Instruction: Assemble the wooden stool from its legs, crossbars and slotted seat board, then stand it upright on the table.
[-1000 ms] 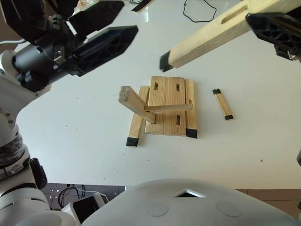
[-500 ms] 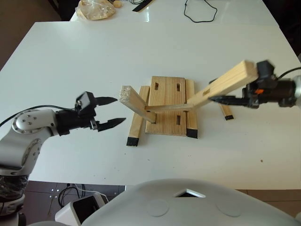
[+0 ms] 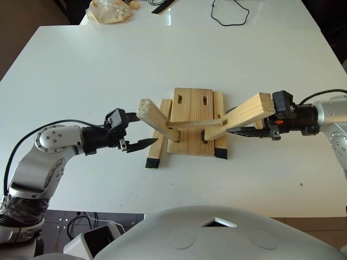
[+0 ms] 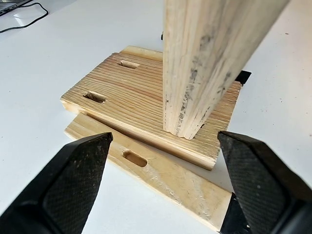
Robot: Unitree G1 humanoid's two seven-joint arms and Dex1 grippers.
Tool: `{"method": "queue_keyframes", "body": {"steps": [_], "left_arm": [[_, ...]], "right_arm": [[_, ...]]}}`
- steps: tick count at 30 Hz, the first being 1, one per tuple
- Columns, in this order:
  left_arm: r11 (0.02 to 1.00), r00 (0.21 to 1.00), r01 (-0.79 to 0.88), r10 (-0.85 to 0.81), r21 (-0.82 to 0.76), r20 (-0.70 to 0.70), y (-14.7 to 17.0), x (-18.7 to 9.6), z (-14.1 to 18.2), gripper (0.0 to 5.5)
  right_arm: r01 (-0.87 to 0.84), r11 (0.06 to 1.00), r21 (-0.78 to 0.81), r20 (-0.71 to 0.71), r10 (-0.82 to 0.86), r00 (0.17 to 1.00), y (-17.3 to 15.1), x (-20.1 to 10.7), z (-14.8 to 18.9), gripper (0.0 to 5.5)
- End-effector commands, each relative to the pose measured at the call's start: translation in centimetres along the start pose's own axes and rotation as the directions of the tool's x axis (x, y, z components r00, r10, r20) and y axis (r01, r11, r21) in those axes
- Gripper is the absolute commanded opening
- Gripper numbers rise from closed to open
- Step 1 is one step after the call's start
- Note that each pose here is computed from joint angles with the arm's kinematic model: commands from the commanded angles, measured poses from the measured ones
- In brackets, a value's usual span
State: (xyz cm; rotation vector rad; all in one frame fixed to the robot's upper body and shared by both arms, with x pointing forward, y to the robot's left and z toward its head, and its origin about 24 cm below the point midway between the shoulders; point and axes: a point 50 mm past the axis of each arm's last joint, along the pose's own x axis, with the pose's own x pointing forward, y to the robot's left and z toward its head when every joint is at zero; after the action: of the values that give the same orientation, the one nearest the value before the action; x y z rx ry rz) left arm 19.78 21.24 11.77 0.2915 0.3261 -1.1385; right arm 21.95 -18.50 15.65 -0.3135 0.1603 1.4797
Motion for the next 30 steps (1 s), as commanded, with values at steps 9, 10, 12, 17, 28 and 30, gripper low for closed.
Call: {"method": "queue_keyframes", "body": {"steps": [9, 10, 12, 17, 28, 30], "left_arm": [[0.999, 0.999, -0.033, 0.033, 0.015, -0.018, 0.3, 0.2, -0.1, 4.00], [0.999, 0.999, -0.037, 0.037, 0.015, -0.021, 0.4, 0.1, -0.2, 4.00], [0.999, 0.999, -0.041, 0.041, 0.014, -0.020, 0.3, -0.1, -0.1, 4.00], [0.999, 0.999, -0.049, 0.049, 0.015, -0.023, 0.3, -0.1, -0.2, 4.00], [0.997, 0.997, -0.070, 0.070, 0.019, -0.033, 0.3, 0.2, -0.5, 4.00], [0.997, 0.997, -0.073, 0.074, 0.020, -0.032, 0.3, 0.3, -0.5, 4.00]], "right_arm": [[-0.037, 0.997, 0.073, -0.148, 0.048, 0.988, 0.9, -1.4, -2.6, 2.02], [-0.045, 0.996, 0.077, -0.148, 0.056, 0.987, 1.0, -1.4, -2.6, 2.02], [-0.050, 0.996, 0.080, -0.150, 0.061, 0.987, 1.2, -1.5, -2.6, 2.02], [-0.045, 0.995, 0.091, -0.155, 0.058, 0.986, 1.4, -1.7, -2.7, 2.02], [-0.069, 0.983, 0.170, -0.108, 0.089, 0.990, 1.6, -1.4, -2.5, 2.02], [-0.055, 0.986, 0.160, -0.131, 0.076, 0.988, 1.4, -1.4, -2.8, 2.02]]}}
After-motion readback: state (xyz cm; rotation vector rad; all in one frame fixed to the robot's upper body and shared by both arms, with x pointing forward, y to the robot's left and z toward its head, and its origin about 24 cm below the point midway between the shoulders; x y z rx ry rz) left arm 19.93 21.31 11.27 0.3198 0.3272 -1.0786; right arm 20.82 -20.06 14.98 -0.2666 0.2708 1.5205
